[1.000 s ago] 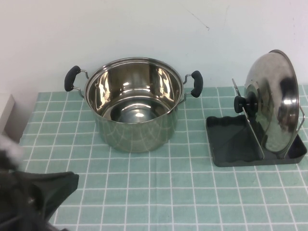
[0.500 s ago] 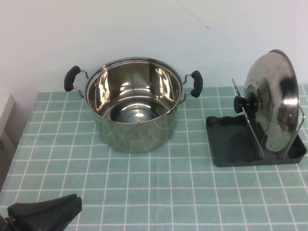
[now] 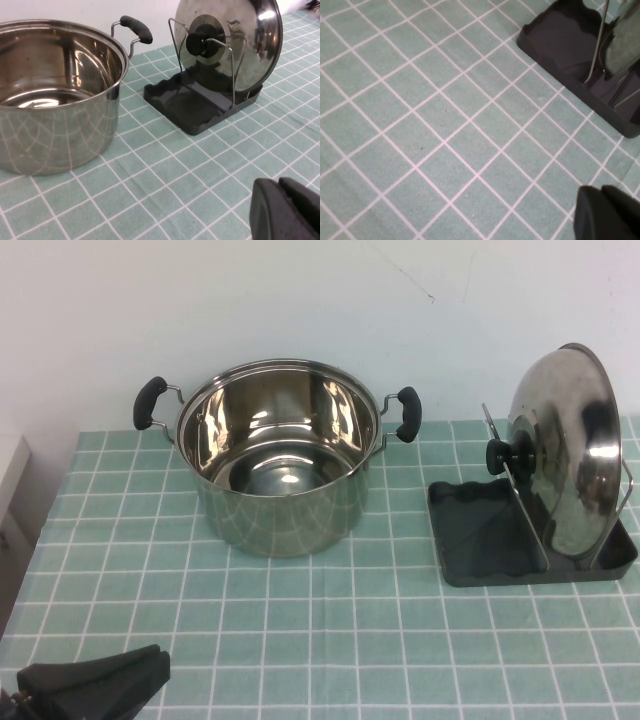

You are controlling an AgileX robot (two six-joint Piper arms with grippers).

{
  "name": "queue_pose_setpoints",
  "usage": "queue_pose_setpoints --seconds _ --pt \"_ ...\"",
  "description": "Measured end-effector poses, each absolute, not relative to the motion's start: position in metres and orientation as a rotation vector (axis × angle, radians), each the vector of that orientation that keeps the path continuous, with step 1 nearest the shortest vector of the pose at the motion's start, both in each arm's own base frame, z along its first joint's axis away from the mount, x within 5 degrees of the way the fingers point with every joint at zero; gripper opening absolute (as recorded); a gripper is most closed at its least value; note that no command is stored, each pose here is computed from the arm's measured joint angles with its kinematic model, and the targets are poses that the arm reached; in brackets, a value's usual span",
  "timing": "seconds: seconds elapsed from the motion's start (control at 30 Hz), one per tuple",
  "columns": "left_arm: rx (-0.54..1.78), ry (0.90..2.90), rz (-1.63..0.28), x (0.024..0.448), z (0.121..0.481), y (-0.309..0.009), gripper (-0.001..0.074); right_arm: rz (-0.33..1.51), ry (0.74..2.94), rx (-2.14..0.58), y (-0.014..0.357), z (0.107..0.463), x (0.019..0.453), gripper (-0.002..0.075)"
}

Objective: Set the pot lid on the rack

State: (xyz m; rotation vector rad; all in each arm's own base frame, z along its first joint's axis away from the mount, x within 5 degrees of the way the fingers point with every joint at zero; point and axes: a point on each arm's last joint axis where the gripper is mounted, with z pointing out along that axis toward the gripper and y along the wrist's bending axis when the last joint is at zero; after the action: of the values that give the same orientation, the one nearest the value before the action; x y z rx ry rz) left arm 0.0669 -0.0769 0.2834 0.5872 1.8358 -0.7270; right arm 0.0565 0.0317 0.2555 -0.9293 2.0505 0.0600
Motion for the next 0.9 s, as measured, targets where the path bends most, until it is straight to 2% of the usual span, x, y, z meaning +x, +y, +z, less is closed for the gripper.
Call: queue_pose_setpoints --seconds 0.17,0.3,0.53,0.7,0.9 --pt "0.584 1.837 -0.723 0.067 0.282 -0.076 -0.0001 0.063 2.05 -0.928 0.032 0.256 0.056 0.0004" --pt "0.587 1.81 -0.64 0.067 0.273 -0.067 -0.0001 0.063 2.05 -0.928 0.032 0.256 0.056 0.0004" --pt "0.288 1.776 -0.546 0.069 0.244 -0.041 -0.0001 0.065 2.05 -0.927 0.032 0.256 0.056 0.0004" --pt "0.072 1.725 -0.411 0.067 0.223 -0.022 -0.0001 0.066 2.05 -0.927 0.032 0.256 0.056 0.0004" --pt "-0.128 1.699 -0.315 0.061 0.197 -0.009 -0.0001 0.068 2.05 -0.926 0.032 0.256 0.056 0.0003"
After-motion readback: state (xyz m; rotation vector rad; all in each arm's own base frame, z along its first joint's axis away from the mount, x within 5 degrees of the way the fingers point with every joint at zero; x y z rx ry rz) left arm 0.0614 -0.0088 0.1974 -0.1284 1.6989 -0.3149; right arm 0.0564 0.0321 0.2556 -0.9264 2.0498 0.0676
